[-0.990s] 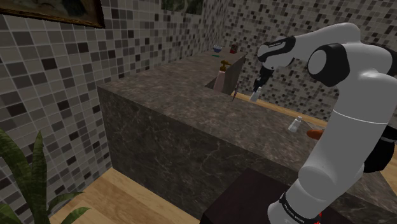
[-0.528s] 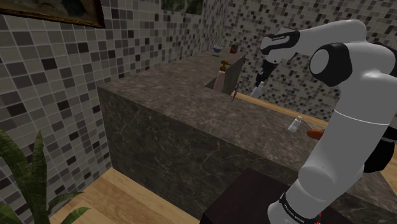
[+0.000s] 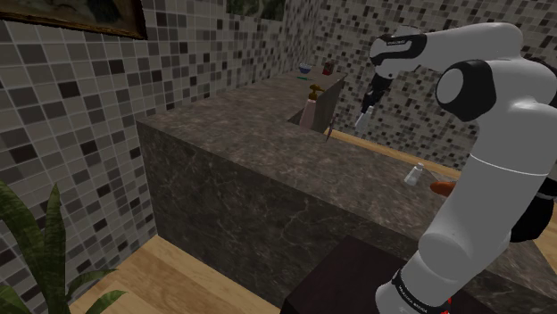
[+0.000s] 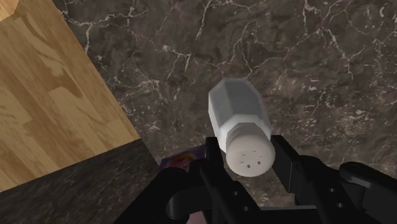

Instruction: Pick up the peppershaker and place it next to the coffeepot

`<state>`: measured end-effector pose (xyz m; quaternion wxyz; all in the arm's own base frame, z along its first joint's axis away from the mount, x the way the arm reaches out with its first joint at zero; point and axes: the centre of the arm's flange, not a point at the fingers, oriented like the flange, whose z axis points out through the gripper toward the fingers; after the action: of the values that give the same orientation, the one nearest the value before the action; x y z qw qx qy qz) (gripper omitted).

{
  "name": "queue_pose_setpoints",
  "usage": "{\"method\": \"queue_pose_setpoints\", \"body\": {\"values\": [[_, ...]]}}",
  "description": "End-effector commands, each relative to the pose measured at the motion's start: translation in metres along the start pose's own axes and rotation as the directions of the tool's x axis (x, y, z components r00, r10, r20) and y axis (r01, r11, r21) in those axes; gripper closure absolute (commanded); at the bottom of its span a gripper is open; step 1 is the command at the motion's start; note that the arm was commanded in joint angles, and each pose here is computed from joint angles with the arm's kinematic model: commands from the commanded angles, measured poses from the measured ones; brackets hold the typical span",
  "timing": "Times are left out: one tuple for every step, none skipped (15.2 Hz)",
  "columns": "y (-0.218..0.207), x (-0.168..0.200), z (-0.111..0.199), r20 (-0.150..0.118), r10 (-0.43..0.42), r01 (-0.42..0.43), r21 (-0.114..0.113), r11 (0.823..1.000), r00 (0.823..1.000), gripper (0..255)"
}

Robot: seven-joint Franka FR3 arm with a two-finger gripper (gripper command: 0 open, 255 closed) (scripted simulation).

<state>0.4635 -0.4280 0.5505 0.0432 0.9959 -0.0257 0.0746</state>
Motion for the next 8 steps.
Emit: {"method": "queue_pose_setpoints", "body": {"values": [[0.002, 0.001, -0.01, 0.0, 0.0, 0.0, 0.0, 1.0, 1.0, 255], [0.002, 0.002, -0.016, 0.0, 0.0, 0.0, 0.0, 1.0, 1.0, 255], [0.003, 0.003, -0.021, 0.0, 0.0, 0.0, 0.0, 1.0, 1.0, 255], [0.003, 0.004, -0.026, 0.0, 0.0, 0.0, 0.0, 1.0, 1.0, 255], [0.003, 0.005, -0.031, 0.0, 0.0, 0.0, 0.0, 1.0, 1.0, 255], [0.004, 0.005, -0.036, 0.0, 0.0, 0.0, 0.0, 1.0, 1.0, 255], [0.004, 0.006, -0.042, 0.0, 0.0, 0.0, 0.0, 1.0, 1.0, 255], [0.005, 0.007, -0.047, 0.0, 0.0, 0.0, 0.0, 1.0, 1.0, 255]]}}
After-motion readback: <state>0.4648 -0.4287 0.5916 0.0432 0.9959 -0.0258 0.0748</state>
